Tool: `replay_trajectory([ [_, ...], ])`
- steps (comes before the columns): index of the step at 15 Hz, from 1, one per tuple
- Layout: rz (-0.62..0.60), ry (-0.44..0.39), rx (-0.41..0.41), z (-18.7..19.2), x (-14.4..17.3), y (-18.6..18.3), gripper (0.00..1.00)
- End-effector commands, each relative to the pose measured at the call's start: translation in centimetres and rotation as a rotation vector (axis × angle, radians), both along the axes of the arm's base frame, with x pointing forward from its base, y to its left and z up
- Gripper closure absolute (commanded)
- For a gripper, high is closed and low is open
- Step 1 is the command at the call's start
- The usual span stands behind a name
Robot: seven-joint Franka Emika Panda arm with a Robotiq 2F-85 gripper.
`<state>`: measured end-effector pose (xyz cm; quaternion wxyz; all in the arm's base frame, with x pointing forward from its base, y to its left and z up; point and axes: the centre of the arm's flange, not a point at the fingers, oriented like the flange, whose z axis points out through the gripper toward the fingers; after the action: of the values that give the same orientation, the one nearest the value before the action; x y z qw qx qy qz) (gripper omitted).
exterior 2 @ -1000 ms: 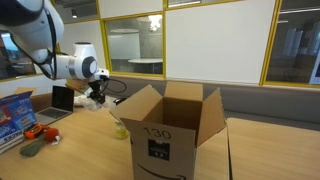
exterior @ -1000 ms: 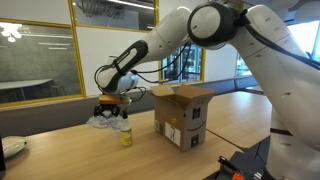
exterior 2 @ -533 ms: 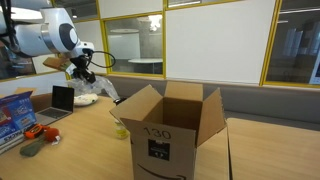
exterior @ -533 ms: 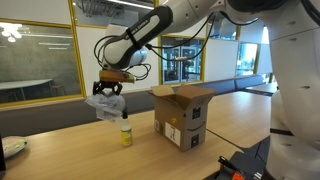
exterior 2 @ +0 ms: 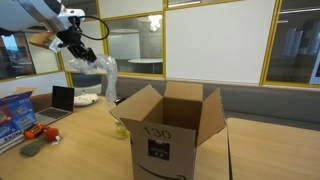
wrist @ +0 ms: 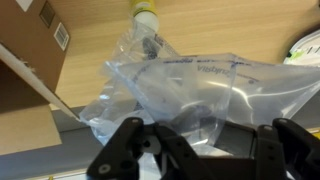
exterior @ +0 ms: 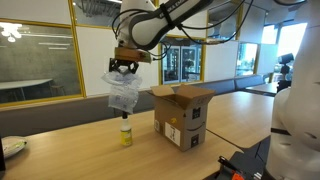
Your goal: Put the objects on the table in the box
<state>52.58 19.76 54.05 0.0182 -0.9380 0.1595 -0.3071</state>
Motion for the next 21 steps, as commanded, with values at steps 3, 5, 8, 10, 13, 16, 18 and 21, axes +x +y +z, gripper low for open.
replay_trajectory([
  [3,-0.213,-0.074,-0.026,3.1,-7.2,-6.8,0.94],
  [5,-0.289,-0.079,-0.021,3.4,-8.7,-9.5,0.94],
  [8,-0.386,-0.085,-0.015,3.4,-10.4,-13.4,0.94],
  [10,-0.443,-0.083,-0.012,3.0,-11.2,-15.9,0.94],
  [13,-0.505,-0.053,0.001,1.4,-11.2,-19.0,0.94],
  [16,-0.537,-0.002,0.026,-1.3,-10.5,-21.3,0.94],
  [18,-0.545,0.032,0.06,-3.5,-9.9,-22.5,0.94],
  [21,-0.547,0.075,0.126,-6.8,-9.2,-24.0,0.94],
])
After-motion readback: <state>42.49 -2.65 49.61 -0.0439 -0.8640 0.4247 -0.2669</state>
